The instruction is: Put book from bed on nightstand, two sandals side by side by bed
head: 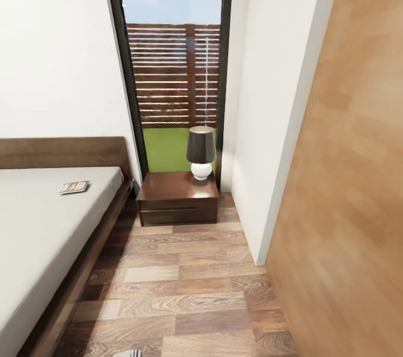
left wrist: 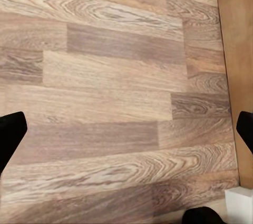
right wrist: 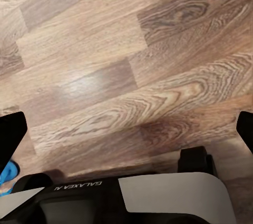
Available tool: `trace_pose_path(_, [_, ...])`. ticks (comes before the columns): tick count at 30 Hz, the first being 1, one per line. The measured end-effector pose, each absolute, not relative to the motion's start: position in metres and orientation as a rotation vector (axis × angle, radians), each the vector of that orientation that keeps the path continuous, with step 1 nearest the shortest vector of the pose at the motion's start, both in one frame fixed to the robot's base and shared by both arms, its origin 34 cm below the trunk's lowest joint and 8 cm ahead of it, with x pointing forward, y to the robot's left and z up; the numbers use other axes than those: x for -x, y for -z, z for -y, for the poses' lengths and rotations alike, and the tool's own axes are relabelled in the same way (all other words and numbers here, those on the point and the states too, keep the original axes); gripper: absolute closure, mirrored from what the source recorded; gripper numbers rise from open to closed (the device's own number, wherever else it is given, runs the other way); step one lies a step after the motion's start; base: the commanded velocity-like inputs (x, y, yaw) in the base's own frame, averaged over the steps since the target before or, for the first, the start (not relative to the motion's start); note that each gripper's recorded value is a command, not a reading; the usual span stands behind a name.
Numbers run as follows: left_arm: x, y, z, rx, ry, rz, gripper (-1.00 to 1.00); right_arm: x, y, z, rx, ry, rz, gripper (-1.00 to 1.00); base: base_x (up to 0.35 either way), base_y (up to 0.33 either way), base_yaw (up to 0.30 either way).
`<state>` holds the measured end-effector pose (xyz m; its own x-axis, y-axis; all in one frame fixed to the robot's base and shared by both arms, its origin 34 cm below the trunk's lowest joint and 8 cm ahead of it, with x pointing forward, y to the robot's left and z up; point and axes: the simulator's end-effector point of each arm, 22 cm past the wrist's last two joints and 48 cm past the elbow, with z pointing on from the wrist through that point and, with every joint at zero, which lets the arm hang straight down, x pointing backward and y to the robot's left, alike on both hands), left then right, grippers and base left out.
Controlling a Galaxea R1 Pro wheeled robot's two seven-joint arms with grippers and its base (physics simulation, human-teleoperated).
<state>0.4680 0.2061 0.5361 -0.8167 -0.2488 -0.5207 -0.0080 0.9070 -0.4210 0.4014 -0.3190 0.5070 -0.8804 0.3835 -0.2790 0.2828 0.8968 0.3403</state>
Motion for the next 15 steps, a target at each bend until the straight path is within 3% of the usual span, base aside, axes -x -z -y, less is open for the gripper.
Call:
trace_pose_path(8, [-0.468,-0.5359,-0.2061,0.184,0.544,-2.478,-1.0,-0.4014,-0.5069,0.319,-0.493,-0.415,-2.721,-1.0,0.084,-0.012,0.002])
trace_pose_path(15, [-0.4681,-0.5359,-0.2062,0.184,0.544,-2.478,-1.0,-0.4015,-0.5068,0.319,-0.493,-0.415,-2.721,-1.0,0.003,0.0,0.233])
